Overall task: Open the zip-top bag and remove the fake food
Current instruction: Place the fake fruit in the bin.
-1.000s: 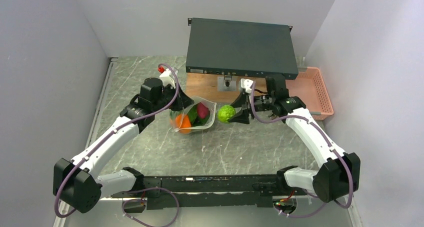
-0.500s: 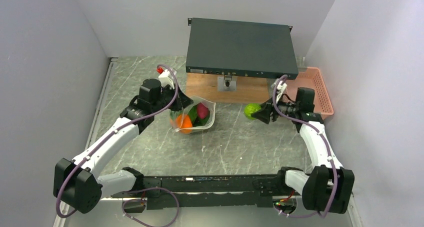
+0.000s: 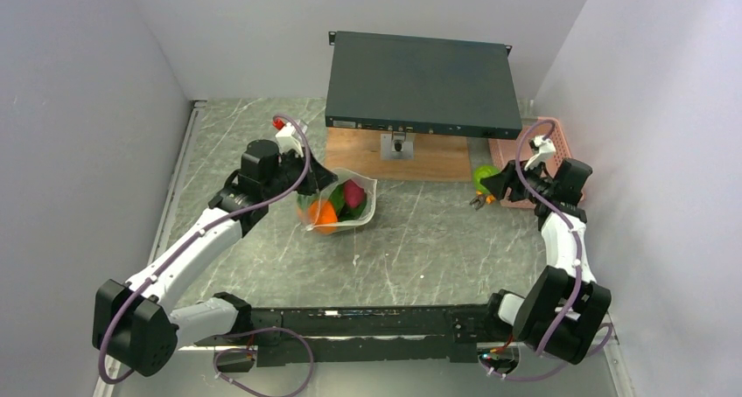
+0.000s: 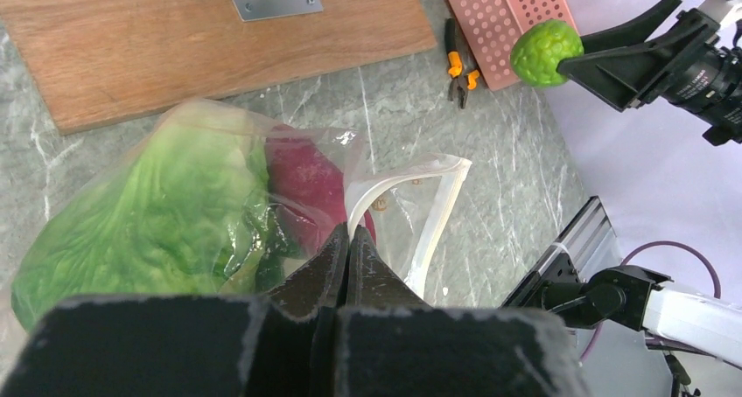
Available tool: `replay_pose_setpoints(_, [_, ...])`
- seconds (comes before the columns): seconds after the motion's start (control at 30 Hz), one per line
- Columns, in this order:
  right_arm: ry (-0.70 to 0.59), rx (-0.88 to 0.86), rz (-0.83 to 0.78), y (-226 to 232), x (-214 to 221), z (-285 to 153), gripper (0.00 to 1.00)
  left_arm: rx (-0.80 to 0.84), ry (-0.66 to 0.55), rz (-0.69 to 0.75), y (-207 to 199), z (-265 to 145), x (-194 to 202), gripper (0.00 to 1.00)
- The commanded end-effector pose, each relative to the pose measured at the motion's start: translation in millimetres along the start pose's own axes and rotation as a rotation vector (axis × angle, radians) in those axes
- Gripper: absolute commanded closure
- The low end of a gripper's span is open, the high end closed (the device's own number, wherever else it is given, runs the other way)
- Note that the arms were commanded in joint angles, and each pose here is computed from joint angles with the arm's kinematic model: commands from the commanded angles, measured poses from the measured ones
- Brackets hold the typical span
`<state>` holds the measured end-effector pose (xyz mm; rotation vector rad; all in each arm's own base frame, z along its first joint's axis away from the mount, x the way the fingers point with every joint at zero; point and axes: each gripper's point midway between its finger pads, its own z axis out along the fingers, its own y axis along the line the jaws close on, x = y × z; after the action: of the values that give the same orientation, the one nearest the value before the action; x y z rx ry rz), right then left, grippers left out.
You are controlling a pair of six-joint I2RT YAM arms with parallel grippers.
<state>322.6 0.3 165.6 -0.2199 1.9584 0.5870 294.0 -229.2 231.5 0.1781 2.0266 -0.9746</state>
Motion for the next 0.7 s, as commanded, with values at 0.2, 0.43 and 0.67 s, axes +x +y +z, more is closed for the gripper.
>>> replay_pose_setpoints(0.2, [-0.116,0.265,0.056,-71.4,-44.0,-7.8,0.9,0.049,-0.078,0.047,-10.8,-9.2,-16.7,1.0])
replay_pose_setpoints(0.43, [-0.158,0.361,0.106,-95.0,-58.4,-10.9,0.9,0.052,-0.082,0.049,-10.8,-10.8,-15.8,1.0])
replay_pose_setpoints(0.67, [-0.151,0.566,0.234,-134.4,-49.4,-18.1,0.86,0.052,-0.083,0.05,-9.9,-10.9,-14.7,1.0])
